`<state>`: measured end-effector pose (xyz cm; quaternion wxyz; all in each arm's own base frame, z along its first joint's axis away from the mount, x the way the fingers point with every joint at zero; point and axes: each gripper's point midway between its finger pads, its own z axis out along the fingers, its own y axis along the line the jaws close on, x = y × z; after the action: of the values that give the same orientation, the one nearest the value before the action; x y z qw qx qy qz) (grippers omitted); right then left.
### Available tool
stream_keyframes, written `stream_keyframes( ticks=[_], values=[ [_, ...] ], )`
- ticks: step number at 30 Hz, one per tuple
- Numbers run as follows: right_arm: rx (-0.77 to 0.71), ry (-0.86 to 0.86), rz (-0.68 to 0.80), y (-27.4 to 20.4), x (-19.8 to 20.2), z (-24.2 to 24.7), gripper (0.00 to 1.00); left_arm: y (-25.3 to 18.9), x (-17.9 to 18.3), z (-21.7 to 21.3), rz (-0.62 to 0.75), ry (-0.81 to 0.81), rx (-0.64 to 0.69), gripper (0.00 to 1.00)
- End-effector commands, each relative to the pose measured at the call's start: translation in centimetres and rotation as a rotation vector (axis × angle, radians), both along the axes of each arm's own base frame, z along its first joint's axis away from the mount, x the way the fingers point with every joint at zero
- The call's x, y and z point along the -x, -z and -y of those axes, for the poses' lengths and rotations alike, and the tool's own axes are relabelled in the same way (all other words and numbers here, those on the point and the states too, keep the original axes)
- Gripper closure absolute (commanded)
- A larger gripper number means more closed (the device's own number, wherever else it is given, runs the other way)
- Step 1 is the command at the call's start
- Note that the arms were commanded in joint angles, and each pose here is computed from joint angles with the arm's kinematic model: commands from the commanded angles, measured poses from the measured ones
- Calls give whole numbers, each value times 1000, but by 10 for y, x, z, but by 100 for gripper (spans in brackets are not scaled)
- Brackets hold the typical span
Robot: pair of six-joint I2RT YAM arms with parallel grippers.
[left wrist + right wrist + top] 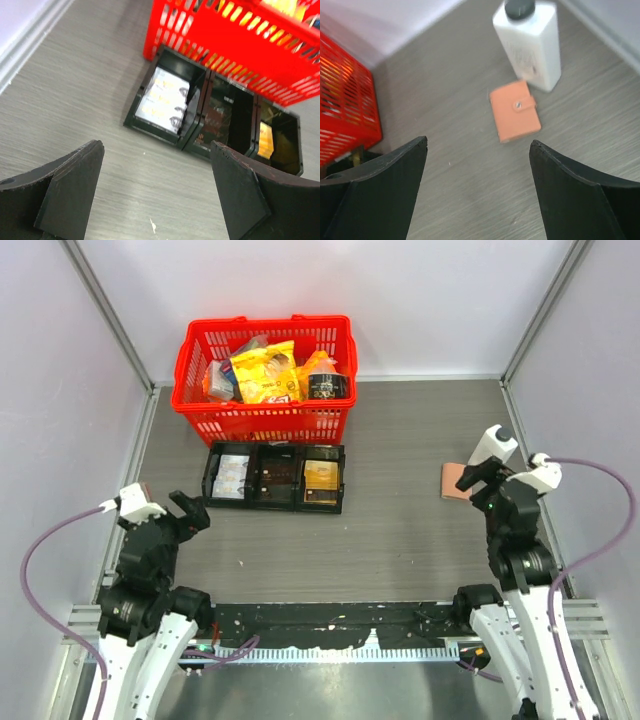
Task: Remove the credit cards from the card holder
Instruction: Open the card holder at the center of the board.
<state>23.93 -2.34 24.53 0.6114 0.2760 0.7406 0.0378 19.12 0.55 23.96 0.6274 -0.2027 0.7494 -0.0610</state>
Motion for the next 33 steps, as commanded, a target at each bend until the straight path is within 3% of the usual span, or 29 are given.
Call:
stream_keyframes(
  ticks=[1,10,17,22,29,33],
  values=[
    [-143,-10,-92,48,-26,-17,12,9,-4,9,-68,38,10,8],
    [-182,93,-103,88,-34,-6,11,9,-3,12,-58,59,0,8],
    [-199,191,1,93,-40,14,8,9,-3,13,-62,66,-5,8],
    [-216,232,-31,113,-47,29,8,9,-4,13,-60,69,-13,8],
    [-349,191,-36,138,-68,43,9,10,-4,13,-64,74,-17,8],
    [-465,157,-53,165,-75,44,15,10,-5,14,-66,77,-19,8]
  ],
)
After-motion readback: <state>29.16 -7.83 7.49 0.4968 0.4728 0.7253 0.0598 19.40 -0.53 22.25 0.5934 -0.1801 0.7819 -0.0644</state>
